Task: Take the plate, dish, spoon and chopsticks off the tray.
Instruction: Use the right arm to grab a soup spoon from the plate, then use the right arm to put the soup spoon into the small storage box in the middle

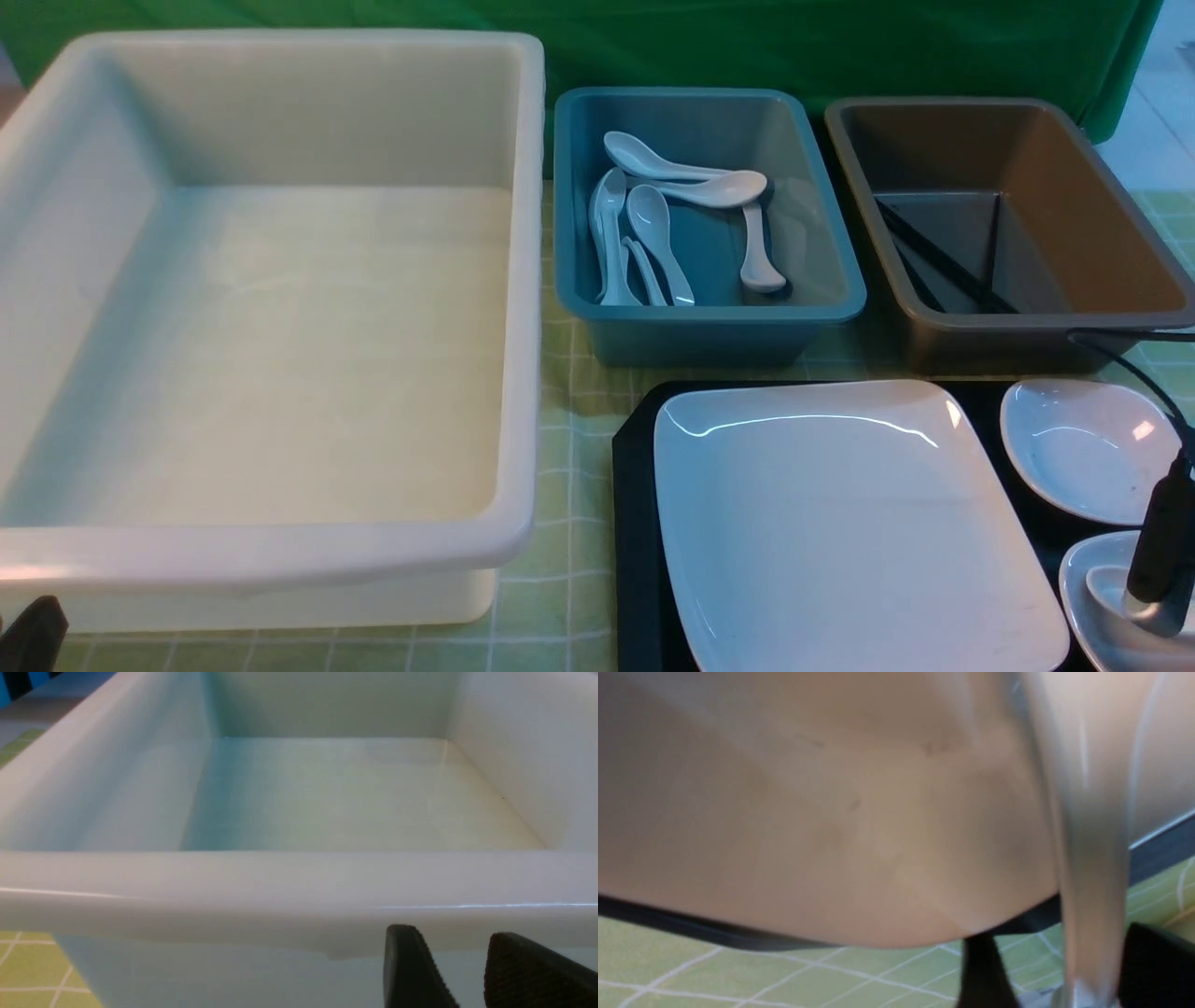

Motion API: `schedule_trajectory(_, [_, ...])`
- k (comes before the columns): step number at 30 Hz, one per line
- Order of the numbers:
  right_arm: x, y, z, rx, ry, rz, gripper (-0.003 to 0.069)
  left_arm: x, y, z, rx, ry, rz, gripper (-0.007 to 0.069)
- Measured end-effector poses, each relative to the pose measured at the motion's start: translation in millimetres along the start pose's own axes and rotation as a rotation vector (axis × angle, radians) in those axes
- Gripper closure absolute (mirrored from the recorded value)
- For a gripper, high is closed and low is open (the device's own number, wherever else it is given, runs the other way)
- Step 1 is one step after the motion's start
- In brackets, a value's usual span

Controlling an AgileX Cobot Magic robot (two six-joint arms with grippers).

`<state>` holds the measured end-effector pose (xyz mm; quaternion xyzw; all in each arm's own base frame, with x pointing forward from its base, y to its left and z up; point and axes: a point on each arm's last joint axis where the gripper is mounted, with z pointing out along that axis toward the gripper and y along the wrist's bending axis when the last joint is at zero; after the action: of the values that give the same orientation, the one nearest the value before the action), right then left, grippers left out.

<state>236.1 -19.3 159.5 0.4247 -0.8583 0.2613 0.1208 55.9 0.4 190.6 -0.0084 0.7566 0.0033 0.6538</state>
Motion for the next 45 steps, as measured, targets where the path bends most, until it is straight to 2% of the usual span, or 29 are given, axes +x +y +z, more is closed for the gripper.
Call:
schedule_trajectory(3, [0.7, 0.3, 0.1, -0.003, 0.009, -0.027, 0.0512, 0.0, 0.0, 0.0, 0.0, 0.0, 0.0, 0.0401])
schedule_trajectory(4, [1.4, 0.5, 0.1, -0.006, 0.017, -0.039, 0.0551, 0.0, 0.0, 0.0, 0.0, 0.0, 0.0, 0.0401])
schedule_trajectory(10, [15.7, -1.2, -13.7, 0.02, 0.023, -0.047, 0.0549, 0.0, 0.0, 0.0, 0.0, 0.0, 0.0, 0.0401])
schedule_trajectory(15, [35.4, -8.7, -48.3, 0.121, -0.067, 0.038, 0.0549, 0.0, 0.0, 0.0, 0.0, 0.0, 0.0, 0.0401])
schedule_trajectory(19, [38.0, -17.9, -99.5, 0.24, -0.271, 0.116, 0.0549, 0.0, 0.0, 0.0, 0.0, 0.0, 0.0, 0.0401])
schedule_trajectory(22, [28.0, -23.4, -140.6, 0.244, -0.479, 0.233, 0.0549, 0.0, 0.0, 0.0, 0.0, 0.0, 0.0, 0.0401])
schedule_trajectory(24, [15.7, -29.6, -169.9, 0.203, -0.624, 0.326, 0.0549, 0.0, 0.0, 0.0, 0.0, 0.0, 0.0, 0.0401])
schedule_trajectory(28, [-21.9, -42.5, -208.1, 0.041, -0.82, 0.423, 0.0549, 0.0, 0.0, 0.0, 0.0, 0.0, 0.0, 0.0401])
schedule_trajectory(30, [-56.7, -53.1, -222.9, -0.045, -0.905, 0.448, 0.0549, 0.0, 0.0, 0.0, 0.0, 0.0, 0.0, 0.0401])
schedule_trajectory(33, [-105.9, -61.6, -232.0, -0.112, -0.974, 0.446, 0.0549, 0.0, 0.0, 0.0, 0.0, 0.0, 0.0, 0.0401])
schedule_trajectory(34, [-109.2, -61.9, -232.4, -0.116, -0.978, 0.446, 0.0549, 0.0, 0.0, 0.0, 0.0, 0.0, 0.0, 0.0401])
schedule_trajectory(38, [-174.4, -68.5, -233.7, -0.132, -1.028, 0.419, 0.0549, 0.0, 0.0, 0.0, 0.0, 0.0, 0.0, 0.0401])
schedule_trajectory(42, [-203.1, -72.5, -227.1, -0.138, -1.033, 0.419, 0.0547, 0.0, 0.0, 0.0, 0.0, 0.0, 0.0, 0.0401])
schedule_trajectory(45, [-225.0, -75.9, -217.9, -0.141, -1.043, 0.433, 0.0503, 0.0, 0.0, 0.0, 0.0, 0.0, 0.0, 0.0401])
